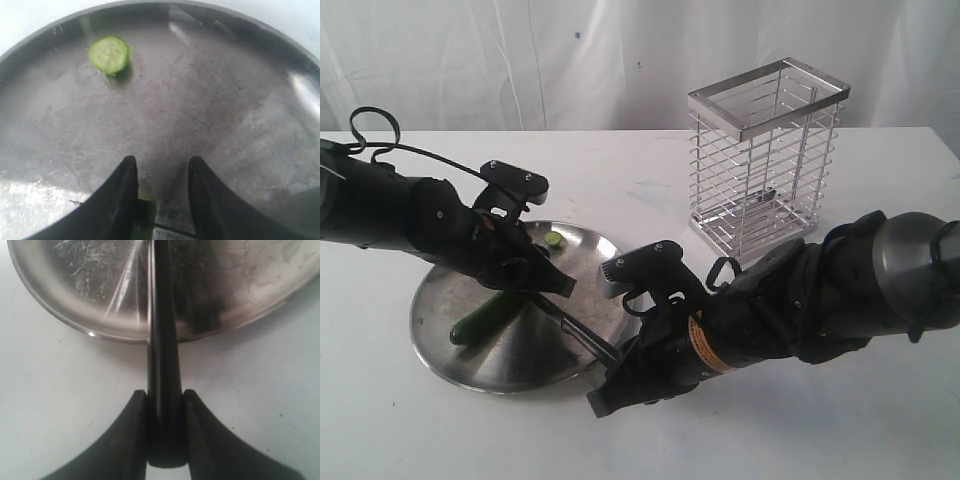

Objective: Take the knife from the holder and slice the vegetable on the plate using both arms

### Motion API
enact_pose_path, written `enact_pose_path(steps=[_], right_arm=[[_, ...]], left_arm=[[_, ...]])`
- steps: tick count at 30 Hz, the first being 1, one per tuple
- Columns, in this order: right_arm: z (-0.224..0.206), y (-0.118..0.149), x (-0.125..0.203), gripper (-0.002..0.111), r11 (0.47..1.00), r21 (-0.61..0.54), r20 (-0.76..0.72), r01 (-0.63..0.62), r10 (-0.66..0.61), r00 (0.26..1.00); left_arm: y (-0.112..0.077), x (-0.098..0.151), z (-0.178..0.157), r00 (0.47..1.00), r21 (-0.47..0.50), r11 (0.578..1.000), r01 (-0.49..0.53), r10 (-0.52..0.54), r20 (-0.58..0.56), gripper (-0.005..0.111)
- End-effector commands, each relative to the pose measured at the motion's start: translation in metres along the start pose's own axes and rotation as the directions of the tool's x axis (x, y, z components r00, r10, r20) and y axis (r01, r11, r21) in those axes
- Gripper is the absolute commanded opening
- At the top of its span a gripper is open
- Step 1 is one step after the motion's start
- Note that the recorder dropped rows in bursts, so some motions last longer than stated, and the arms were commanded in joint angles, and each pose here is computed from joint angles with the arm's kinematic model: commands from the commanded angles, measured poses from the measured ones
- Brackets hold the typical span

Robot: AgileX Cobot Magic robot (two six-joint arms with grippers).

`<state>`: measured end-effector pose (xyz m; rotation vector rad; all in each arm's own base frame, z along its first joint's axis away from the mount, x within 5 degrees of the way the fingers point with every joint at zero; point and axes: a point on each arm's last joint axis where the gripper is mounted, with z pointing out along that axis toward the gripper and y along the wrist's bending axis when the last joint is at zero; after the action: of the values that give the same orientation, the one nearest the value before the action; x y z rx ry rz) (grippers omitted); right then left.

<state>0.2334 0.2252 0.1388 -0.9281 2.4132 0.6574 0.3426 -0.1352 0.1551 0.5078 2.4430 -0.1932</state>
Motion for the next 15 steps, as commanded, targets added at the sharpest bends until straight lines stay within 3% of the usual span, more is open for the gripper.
enact_pose_path(steps=[1, 8, 15], right_arm=[[-0.001, -0.001, -0.001, 0.0, 1.0, 0.012, 0.005, 0.019, -0.019, 1.0], [-0.001, -0.001, -0.001, 0.0, 1.0, 0.017, 0.006, 0.019, -0.019, 1.0], [-0.001, -0.001, -0.001, 0.0, 1.0, 0.017, 0.006, 0.019, -0.019, 1.0]], left_arm=[[-0.003, -0.005, -0.017, 0.999, 0.004, 0.999, -0.033, 0.033, 0.02, 0.039], [0.001, -0.02, -0.047, 0.992, -0.017, 0.998, -0.059, 0.06, 0.108, 0.039], [0.016, -0.013, -0.043, 0.998, -0.032, 0.998, -0.046, 0.048, 0.044, 0.039]])
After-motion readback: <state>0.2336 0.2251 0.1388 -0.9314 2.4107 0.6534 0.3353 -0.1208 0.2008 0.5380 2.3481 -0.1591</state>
